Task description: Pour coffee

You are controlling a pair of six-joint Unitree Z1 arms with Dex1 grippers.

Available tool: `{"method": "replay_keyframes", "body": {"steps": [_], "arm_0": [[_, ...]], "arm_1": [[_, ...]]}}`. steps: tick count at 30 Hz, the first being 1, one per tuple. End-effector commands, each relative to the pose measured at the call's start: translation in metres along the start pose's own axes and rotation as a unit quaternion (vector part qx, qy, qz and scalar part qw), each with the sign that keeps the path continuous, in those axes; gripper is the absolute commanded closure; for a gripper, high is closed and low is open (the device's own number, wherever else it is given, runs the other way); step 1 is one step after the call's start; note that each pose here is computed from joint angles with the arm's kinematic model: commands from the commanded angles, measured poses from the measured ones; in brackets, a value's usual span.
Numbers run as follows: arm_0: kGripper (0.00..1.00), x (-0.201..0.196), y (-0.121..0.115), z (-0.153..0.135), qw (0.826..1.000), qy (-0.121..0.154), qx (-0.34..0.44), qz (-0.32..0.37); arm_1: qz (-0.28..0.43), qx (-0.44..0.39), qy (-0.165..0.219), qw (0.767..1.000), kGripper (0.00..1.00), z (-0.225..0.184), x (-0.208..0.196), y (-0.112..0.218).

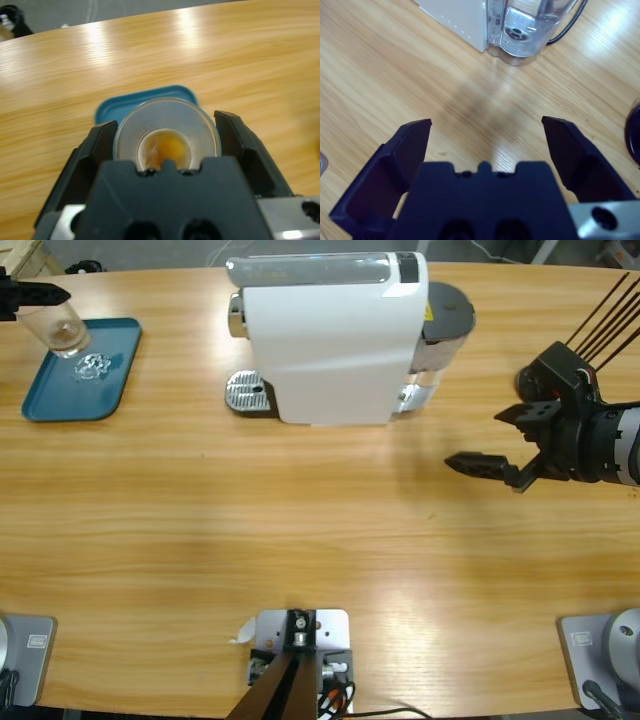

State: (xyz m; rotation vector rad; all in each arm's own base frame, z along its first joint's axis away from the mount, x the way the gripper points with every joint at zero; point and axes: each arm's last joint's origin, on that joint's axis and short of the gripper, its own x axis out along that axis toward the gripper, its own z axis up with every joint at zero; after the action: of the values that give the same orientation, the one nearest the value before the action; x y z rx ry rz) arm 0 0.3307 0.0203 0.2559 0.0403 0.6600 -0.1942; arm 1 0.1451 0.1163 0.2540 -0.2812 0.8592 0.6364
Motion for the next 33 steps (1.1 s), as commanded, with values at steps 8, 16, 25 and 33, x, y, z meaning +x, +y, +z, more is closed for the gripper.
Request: {"method": "replay_keyframes", "body": {"steps": [8,16,25,33], "arm_0": [[0.75,0.057,0.016,-0.033,0.998,0.059,-0.026,0.013],[0.158,0.054,0.011,-0.04,0.997,0.069,-0.027,0.003],[0.013,-0.007,0.003,-0.019,1.0,0.002,-0.022,0.018],[0.013,-0.107,-0.062,-0.017,0.998,0.003,0.004,-0.06]], "arm_1": [[0.005,0.01,0.018,1.0,0.0,-0.004,0.009,-0.001],[0.006,0.01,0.016,1.0,0.0,-0.002,0.009,-0.001],[0.008,0.009,0.0,1.0,0.0,-0.005,-0.001,0.0],[-0.001,0.009,-0.008,1.0,0.0,-0.006,-0.004,-0.001]]}}
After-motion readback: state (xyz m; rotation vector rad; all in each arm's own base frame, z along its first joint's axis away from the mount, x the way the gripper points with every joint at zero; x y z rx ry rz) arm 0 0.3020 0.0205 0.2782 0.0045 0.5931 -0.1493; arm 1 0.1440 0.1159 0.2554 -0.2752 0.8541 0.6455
